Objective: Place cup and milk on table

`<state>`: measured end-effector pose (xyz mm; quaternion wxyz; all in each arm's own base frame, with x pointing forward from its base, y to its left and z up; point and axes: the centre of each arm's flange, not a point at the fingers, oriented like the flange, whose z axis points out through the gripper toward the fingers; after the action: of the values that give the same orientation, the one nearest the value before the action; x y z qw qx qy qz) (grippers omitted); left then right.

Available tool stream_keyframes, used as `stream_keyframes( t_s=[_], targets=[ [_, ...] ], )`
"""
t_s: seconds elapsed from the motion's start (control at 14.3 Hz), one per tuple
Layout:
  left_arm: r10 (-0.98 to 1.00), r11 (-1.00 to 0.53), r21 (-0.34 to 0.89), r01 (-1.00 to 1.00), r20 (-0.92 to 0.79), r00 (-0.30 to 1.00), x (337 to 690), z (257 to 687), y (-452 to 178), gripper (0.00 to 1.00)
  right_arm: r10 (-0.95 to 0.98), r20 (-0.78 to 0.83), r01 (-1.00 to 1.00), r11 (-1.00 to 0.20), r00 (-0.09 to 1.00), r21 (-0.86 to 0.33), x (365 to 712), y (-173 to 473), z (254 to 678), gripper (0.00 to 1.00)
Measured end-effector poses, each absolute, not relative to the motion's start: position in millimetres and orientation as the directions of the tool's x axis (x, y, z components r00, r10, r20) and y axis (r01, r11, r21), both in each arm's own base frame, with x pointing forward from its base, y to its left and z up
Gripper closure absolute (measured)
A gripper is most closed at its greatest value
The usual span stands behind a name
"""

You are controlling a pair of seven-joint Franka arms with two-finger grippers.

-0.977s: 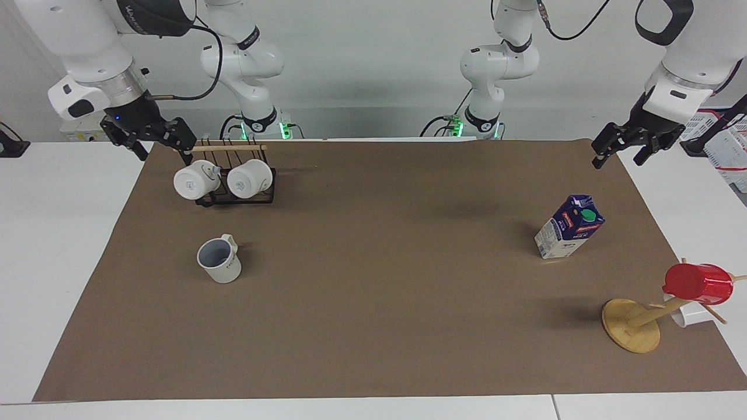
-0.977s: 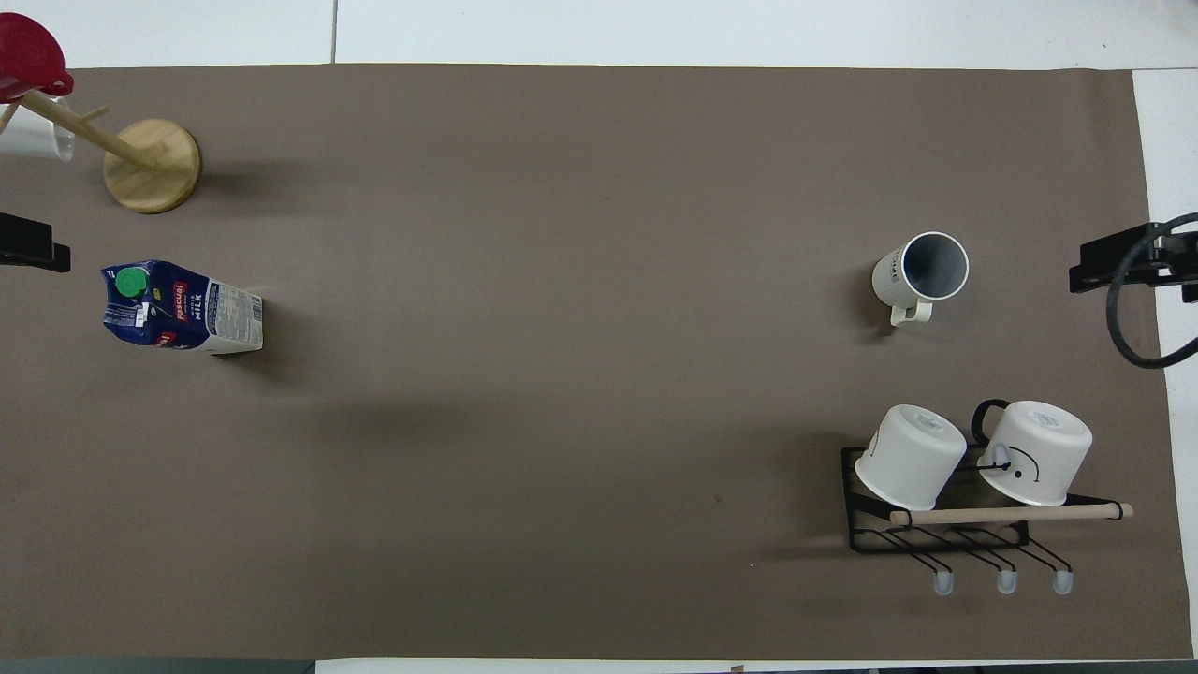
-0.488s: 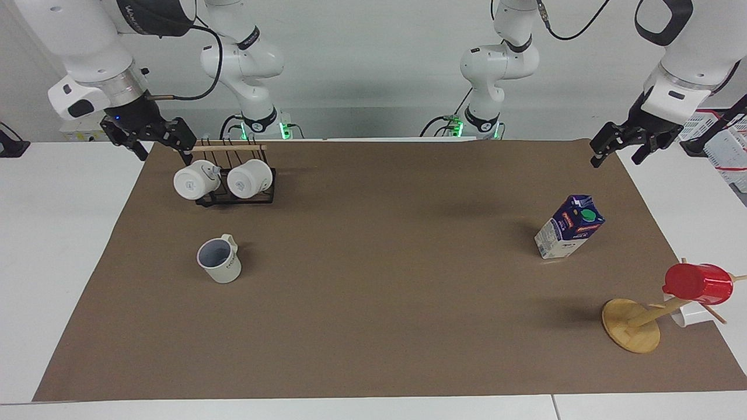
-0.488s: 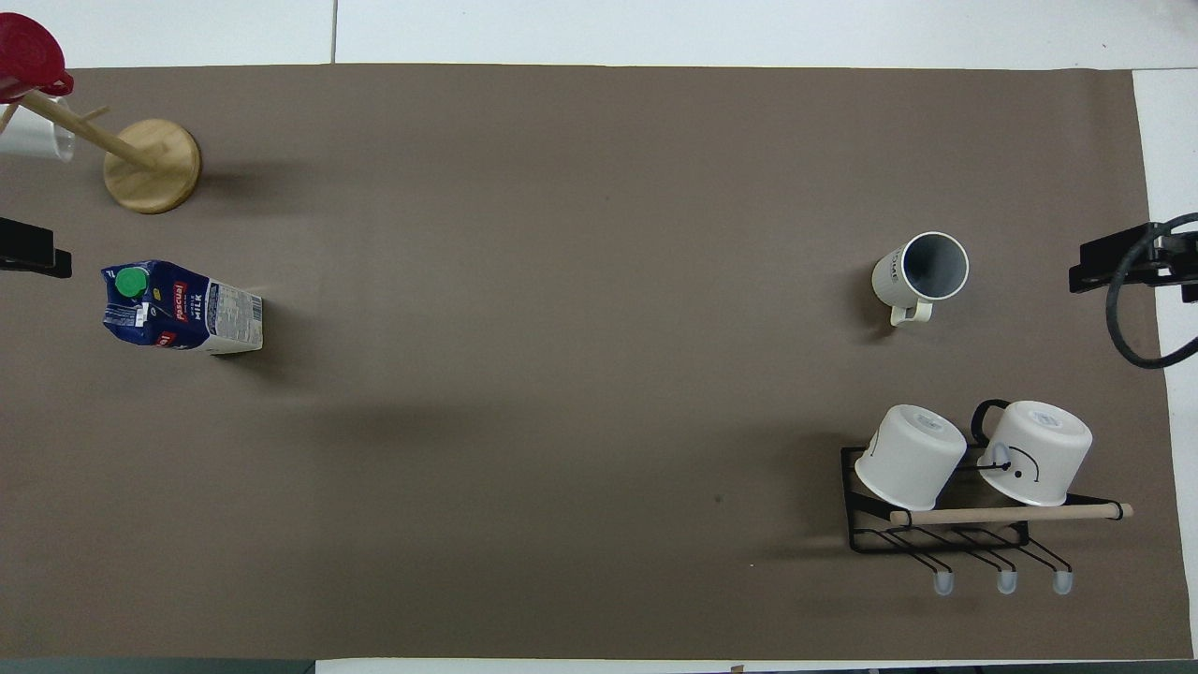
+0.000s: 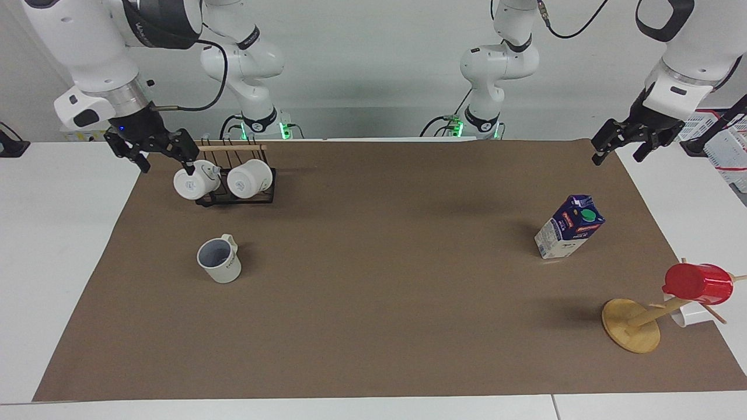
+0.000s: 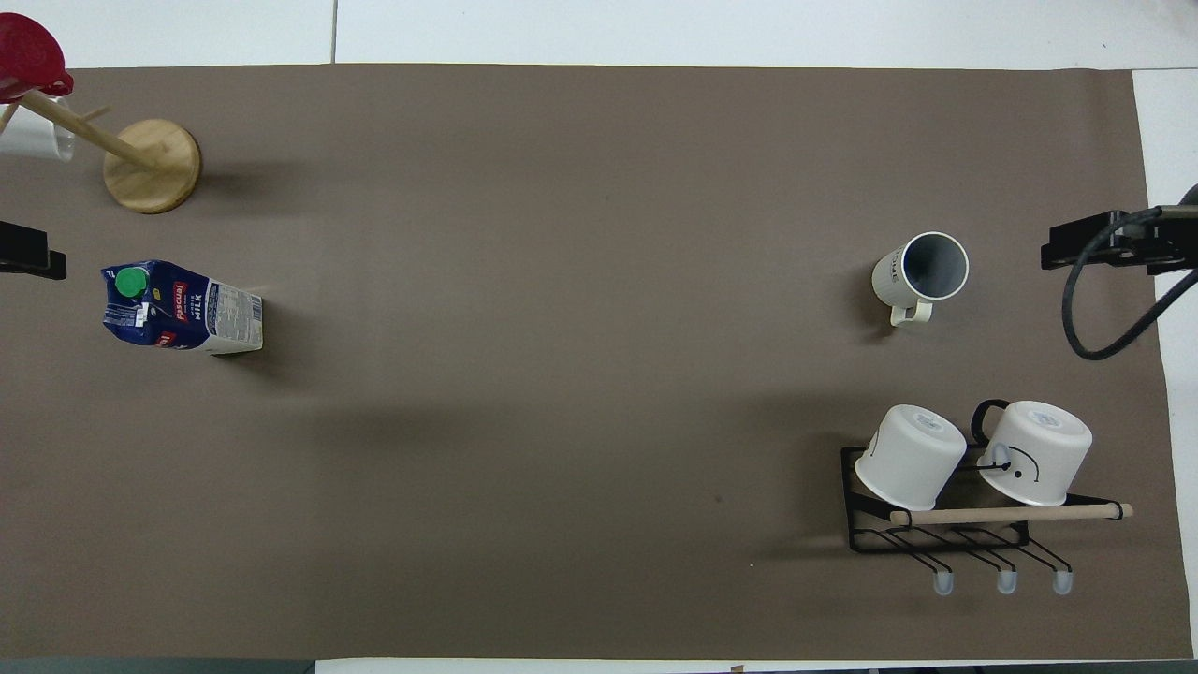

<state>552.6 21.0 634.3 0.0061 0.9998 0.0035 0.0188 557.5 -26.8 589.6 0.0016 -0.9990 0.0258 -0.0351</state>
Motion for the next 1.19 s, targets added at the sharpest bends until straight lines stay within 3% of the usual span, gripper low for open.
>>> stream_keyframes(
  t_s=[0.56,0.91,1.19],
  targets=[
    [0.011,-1.0,0.012,0.01,0.033,0.999,560.1,586.7,22.5,0.0,0.142,0.121,0.146,-0.989,0.982,-0.029,605.3,-57.8,470.3,0.0],
    [0.015,-1.0,0.012,0.015,0.036,0.999,562.9,535.2,24.0,0.0,0.217,0.117,0.224,-0.973,0.969,-0.051,600.0,-58.8,395.9,0.0],
    [0.029,-1.0,0.011,0.029,0.066,0.997,564.3,501.6,30.8,0.0,0.253,0.138,0.26,-0.965,0.957,-0.029,590.6,-56.9,364.7,0.0]
  ],
)
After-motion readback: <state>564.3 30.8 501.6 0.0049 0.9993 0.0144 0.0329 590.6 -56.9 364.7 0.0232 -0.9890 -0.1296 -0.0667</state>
